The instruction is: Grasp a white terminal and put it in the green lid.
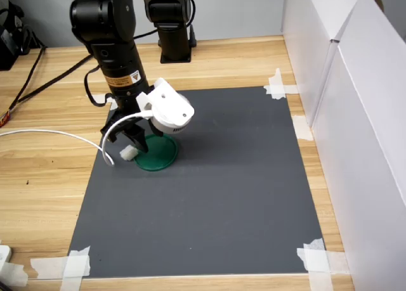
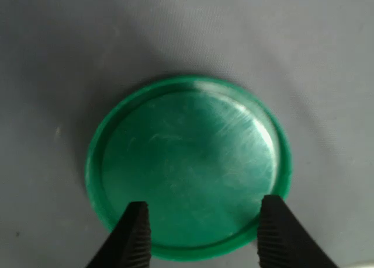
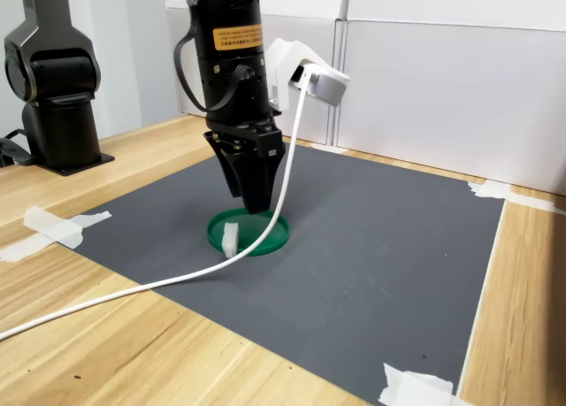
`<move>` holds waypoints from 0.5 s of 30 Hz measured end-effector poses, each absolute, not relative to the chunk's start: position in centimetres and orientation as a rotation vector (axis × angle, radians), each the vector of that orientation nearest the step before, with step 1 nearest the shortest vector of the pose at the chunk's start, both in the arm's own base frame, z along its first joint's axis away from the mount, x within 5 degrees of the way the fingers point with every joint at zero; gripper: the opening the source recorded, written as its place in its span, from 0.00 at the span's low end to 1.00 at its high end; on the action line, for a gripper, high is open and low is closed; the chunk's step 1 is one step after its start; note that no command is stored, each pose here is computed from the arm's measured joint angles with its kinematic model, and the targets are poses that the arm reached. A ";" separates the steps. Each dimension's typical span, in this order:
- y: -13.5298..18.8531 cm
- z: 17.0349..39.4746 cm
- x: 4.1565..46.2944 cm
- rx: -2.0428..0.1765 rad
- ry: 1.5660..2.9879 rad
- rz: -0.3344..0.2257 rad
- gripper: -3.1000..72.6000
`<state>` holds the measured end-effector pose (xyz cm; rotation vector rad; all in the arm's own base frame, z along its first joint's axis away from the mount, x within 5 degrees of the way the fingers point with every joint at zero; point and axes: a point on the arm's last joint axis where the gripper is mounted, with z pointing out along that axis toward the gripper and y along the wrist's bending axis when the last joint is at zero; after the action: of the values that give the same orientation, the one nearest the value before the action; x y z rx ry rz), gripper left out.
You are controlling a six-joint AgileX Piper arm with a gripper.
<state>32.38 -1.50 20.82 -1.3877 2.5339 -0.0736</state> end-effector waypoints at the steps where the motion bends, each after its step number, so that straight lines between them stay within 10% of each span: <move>1: -1.4 20.8 32.4 -1.376 2.531 -0.067 0.67; 15: -1.2 22.6 32.0 -1.286 2.493 -0.042 0.67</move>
<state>32.00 -1.17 22.59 -1.2858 2.4928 -0.0417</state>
